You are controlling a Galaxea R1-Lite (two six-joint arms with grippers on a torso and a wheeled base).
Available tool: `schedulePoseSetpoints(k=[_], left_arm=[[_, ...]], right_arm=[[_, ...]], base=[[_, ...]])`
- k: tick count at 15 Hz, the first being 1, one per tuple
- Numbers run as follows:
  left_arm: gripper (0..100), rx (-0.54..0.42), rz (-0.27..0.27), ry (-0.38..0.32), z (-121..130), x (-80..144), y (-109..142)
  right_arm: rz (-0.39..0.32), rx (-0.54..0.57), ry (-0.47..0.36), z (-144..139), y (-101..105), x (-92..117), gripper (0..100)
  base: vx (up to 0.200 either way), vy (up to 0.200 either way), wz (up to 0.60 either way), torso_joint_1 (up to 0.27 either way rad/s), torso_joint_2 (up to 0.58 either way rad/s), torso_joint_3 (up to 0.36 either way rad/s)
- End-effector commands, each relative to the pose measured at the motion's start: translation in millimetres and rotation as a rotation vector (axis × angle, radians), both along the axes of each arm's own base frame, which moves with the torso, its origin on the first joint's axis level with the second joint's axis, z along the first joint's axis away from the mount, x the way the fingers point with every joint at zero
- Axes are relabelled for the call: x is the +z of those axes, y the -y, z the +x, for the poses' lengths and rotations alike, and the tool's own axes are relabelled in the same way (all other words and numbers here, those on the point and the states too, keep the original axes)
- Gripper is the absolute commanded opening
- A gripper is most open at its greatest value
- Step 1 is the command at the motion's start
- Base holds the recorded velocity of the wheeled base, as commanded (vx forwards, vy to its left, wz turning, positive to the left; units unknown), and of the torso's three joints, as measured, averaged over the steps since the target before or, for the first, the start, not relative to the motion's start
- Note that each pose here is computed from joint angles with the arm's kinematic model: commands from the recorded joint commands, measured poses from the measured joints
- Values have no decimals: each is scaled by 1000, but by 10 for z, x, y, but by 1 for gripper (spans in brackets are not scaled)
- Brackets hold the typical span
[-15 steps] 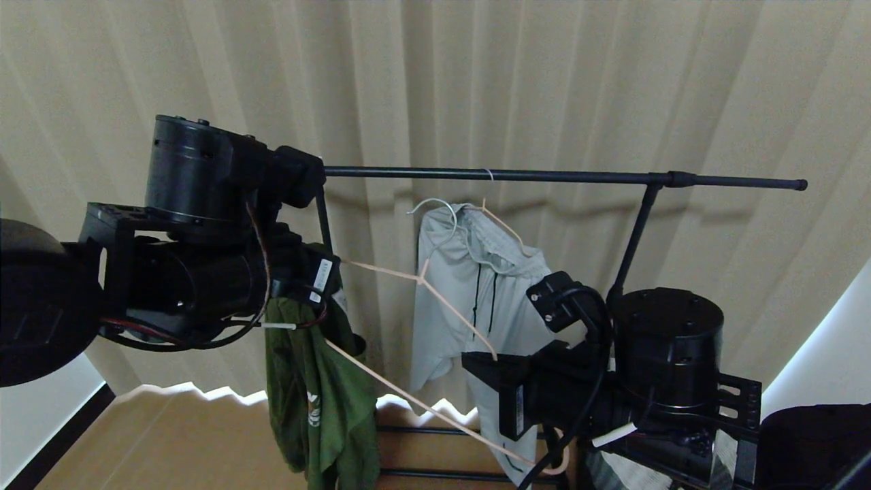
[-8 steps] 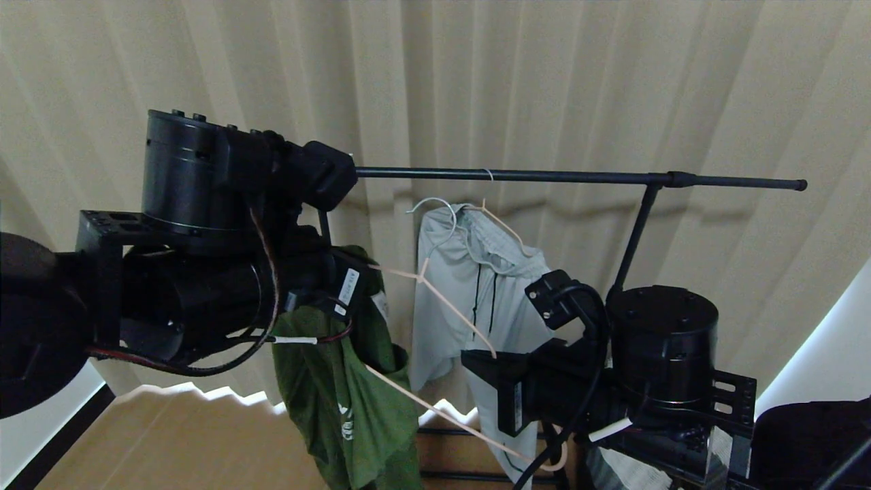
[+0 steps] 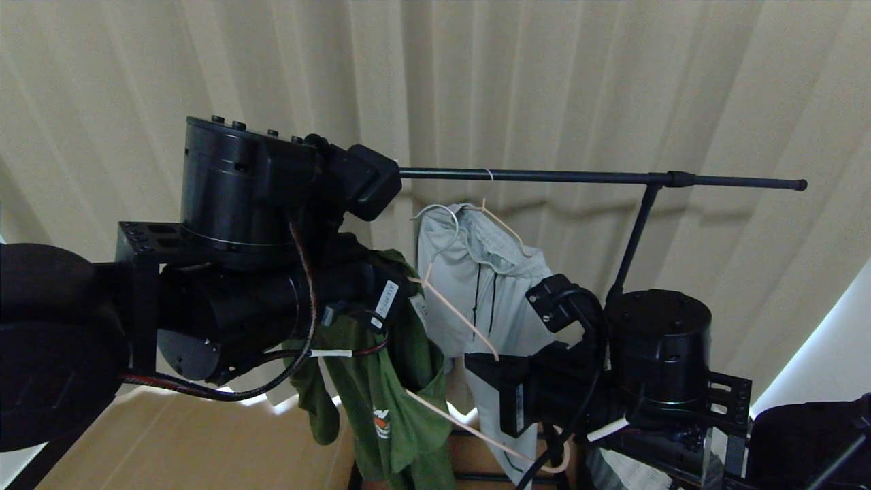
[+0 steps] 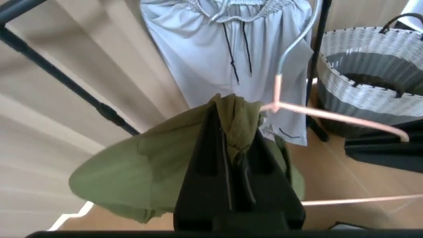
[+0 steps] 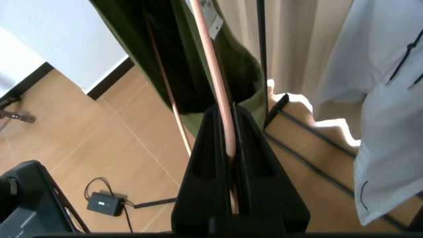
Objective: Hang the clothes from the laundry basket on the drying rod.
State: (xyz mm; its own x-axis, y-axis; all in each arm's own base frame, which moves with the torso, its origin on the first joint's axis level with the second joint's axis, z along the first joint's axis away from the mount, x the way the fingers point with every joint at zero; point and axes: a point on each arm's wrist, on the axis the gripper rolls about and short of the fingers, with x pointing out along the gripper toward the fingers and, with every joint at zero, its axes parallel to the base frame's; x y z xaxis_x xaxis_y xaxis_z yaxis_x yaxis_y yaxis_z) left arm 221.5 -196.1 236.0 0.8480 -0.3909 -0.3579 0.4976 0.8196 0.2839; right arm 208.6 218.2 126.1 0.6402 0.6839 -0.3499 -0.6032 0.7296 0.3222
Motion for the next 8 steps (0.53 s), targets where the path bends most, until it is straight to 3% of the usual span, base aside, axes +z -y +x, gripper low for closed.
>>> schedulePoseSetpoints(k=[1, 8], left_arm=[[0, -16, 2, -6, 8, -16, 20], [0, -57, -19, 6, -29, 16, 32]], right_arm=[[0, 0, 0, 3, -1, -1, 0], [2, 3, 7, -9, -2, 18, 0]], base=[[0, 0, 0, 0, 0, 0], [0, 0, 0, 0, 0, 0]])
